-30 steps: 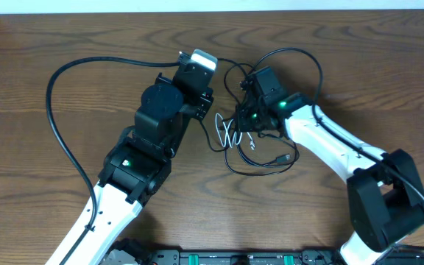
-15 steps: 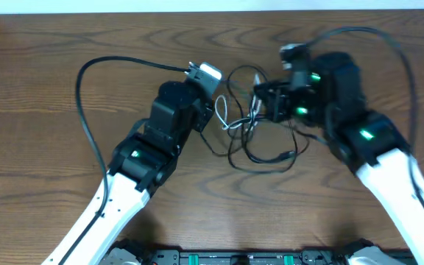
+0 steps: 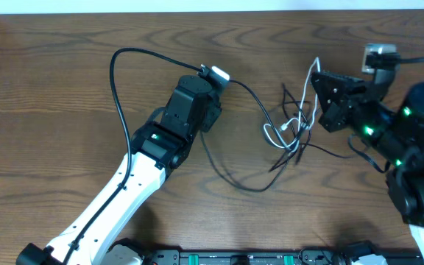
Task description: Untangle cables
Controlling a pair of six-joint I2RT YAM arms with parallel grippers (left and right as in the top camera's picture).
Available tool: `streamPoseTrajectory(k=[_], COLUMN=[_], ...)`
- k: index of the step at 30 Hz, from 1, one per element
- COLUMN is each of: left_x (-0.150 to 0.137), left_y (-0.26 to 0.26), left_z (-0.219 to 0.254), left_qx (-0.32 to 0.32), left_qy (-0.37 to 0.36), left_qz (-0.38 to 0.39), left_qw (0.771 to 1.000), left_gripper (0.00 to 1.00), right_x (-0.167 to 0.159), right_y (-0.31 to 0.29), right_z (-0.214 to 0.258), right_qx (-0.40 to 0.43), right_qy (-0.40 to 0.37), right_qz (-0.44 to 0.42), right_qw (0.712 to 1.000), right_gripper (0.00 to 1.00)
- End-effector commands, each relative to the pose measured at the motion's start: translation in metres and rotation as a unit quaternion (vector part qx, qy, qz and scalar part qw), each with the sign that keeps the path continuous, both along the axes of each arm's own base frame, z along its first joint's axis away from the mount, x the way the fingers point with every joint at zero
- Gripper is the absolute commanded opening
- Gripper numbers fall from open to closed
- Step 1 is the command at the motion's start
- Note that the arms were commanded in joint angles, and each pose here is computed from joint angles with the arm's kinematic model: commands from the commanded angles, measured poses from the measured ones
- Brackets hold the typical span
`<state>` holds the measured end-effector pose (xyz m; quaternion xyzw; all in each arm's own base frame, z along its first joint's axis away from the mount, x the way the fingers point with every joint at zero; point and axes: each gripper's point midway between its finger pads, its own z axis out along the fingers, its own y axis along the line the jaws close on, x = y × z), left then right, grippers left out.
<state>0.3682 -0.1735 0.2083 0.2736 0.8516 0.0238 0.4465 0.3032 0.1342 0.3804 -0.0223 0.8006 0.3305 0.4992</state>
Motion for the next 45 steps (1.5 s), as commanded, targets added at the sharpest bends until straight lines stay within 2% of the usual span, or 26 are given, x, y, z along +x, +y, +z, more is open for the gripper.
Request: streamPoseTrajectory(k=[1,6,13,24,32,36,41,43,45], left_x=[0.005,0.004,-0.002,-0.012,-0.025,-0.028,-0.025,-0.024,-0.024], left_y=[0.001,0.001,0.005,0.01,0.034,0.049,0.052,0.051,0.051], left_z=[0.007,0.005,-0.007,-0.026,-0.064,-0.087,-0.096,-0.095,-0.095], left_qx=[-0.019,-0.017,-0.003,0.02,0.078,0.099,0.1,0.098,0.098], left_qy=[-0.006,-0.002,0.022,0.059,0.128,0.168,0.178,0.174,0.174], left_qz=[0.016,0.017,0.018,0.018,0.043,0.062,0.07,0.071,0.071], left_qw=[1.0,1.0,1.0,0.998,0.988,0.979,0.976,0.977,0.977], left_gripper=[0.08,0.08,0.08,0.08,0.08,0.08,0.08,0.07,0.08], right_x=[0.015,0.028,0.036,0.059,0.077,0.071,0.054,0.046,0.033], right_y=[0.004,0.023,0.023,-0.02,-0.124,-0.188,-0.238,-0.263,-0.303], right_z=[-0.023,-0.029,0.005,0.012,0.005,-0.006,-0.027,-0.038,-0.051], right_qx=[-0.012,0.014,0.033,0.018,-0.004,-0.016,-0.033,-0.063,-0.102], right_qy=[0.041,0.051,-0.018,-0.043,-0.036,-0.016,0.027,0.046,0.074], right_qz=[0.005,0.05,0.043,-0.046,-0.197,-0.277,-0.342,-0.385,-0.466], right_qw=[0.999,0.997,0.998,0.998,0.98,0.961,0.939,0.92,0.876], right_gripper=[0.01,0.01,0.01,0.01,0.01,0.01,0.01,0.01,0.01])
